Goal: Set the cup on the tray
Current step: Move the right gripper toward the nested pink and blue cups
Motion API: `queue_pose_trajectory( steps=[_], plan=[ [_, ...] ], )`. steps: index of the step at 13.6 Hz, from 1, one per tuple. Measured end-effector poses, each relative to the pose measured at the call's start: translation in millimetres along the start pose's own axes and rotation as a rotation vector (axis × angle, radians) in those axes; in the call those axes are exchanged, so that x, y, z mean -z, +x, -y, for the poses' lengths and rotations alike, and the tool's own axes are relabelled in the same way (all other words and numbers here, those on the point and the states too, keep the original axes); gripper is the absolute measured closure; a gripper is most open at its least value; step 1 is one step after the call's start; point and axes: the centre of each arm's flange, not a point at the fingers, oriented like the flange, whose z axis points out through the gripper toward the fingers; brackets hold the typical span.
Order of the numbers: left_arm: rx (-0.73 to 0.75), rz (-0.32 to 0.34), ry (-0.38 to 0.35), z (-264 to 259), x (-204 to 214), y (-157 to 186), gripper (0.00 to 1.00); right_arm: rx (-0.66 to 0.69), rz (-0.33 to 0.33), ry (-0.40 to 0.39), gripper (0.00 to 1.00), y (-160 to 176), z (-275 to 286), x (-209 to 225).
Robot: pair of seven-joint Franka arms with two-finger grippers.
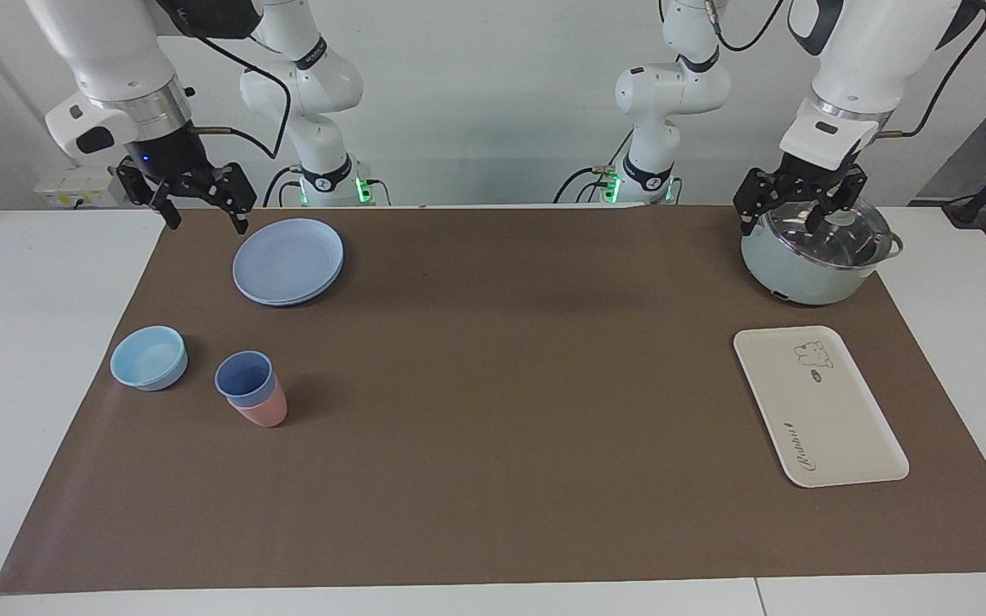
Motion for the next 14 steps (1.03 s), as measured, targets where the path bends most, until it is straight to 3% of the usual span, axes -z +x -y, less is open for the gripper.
queue_pose_trajectory(
  steps=[11,14],
  plan=[
    [0.003,0.007,0.000,2,-1,-1,0.00,0.009,0.004,0.000,0.00,0,0,-1],
    [0.003,0.007,0.000,2,-1,-1,0.00,0.175,-0.022,0.027,0.00,2,-13,-11]
  ],
)
